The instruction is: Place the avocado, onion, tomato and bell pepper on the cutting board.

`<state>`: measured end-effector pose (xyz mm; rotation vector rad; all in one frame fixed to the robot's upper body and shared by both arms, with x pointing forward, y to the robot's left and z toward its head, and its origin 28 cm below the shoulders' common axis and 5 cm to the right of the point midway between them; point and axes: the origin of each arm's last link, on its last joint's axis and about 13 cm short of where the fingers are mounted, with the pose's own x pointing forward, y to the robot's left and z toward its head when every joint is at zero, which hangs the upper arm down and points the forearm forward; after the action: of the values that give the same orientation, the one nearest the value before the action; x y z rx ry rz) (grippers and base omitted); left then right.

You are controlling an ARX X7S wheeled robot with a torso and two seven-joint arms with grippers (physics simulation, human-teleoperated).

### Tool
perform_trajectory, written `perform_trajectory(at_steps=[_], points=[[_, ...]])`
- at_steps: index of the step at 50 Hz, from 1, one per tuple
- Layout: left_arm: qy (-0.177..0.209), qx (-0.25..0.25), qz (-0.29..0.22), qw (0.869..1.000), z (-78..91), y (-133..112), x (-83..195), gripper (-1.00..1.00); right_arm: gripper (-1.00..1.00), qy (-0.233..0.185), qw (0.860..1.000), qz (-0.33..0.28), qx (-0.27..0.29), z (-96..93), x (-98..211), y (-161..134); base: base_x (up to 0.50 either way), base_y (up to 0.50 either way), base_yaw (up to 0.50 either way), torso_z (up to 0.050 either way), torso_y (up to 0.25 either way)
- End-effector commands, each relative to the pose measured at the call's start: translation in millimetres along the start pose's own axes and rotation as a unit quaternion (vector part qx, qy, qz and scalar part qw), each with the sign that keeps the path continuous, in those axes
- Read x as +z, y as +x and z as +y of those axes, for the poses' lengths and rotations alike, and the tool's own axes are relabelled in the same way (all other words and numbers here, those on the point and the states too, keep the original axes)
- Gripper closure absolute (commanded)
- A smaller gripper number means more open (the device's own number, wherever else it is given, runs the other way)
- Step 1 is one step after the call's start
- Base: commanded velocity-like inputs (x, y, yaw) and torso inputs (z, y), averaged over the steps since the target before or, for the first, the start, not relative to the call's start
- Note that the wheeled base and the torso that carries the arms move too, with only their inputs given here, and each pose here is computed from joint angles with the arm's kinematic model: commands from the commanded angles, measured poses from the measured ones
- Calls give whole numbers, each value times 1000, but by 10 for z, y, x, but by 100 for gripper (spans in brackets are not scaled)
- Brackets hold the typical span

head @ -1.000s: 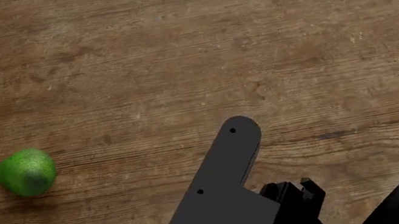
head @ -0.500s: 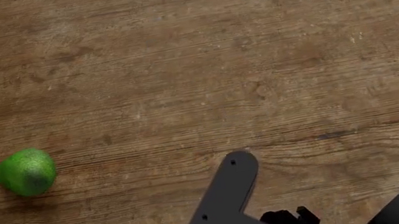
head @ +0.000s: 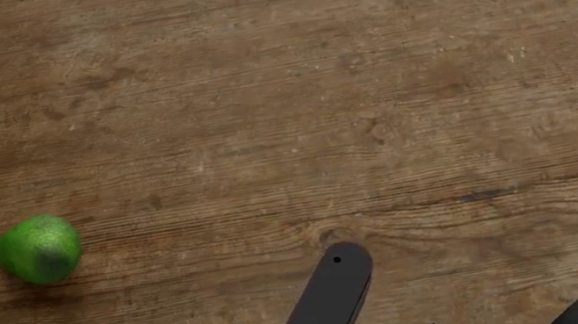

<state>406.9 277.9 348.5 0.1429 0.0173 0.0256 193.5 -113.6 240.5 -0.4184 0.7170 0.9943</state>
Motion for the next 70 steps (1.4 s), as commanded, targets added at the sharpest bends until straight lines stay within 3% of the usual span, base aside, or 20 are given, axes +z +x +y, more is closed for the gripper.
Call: perform_trajectory(at_steps=[1, 9, 23, 33, 41, 54, 64, 70], points=[[-3, -2, -2, 1000, -1, -22, 44, -100, 100, -25, 998, -29, -44, 19, 156, -122, 0, 0, 0, 0, 0], [-8, -9, 1, 1000, -18, -35, 10, -100, 100, -47, 993, -71, -85, 13, 341, -296, 0, 0, 0, 0, 0], [-5, -18, 2, 1000, -52, -35, -21, -100, 100, -38, 975, -141, -170, -154, 476, -369, 0, 0, 0, 0, 0], [-5, -18, 3, 1000, -49, -64, -26, -100, 100, -34, 942, -188, -275, -355, 535, -424, 0, 0, 0, 0, 0], [-6, -30, 8, 1000, -69, -101, -42, -100, 100, -27, 924, -221, -311, -471, 537, -413, 0, 0, 0, 0, 0], [37, -86, 45, 995, -61, -497, 69, -100, 100, -22, 906, -235, -351, -555, 600, -513, 0, 0, 0, 0, 0], [63, -86, 87, 990, -12, -710, -4, -100, 100, -23, 901, -243, -359, -551, 624, -550, 0, 0, 0, 0, 0], [52, -97, 110, 988, -20, -883, -37, -100, 100, -26, 899, -244, -362, -569, 632, -537, 0, 0, 0, 0, 0]])
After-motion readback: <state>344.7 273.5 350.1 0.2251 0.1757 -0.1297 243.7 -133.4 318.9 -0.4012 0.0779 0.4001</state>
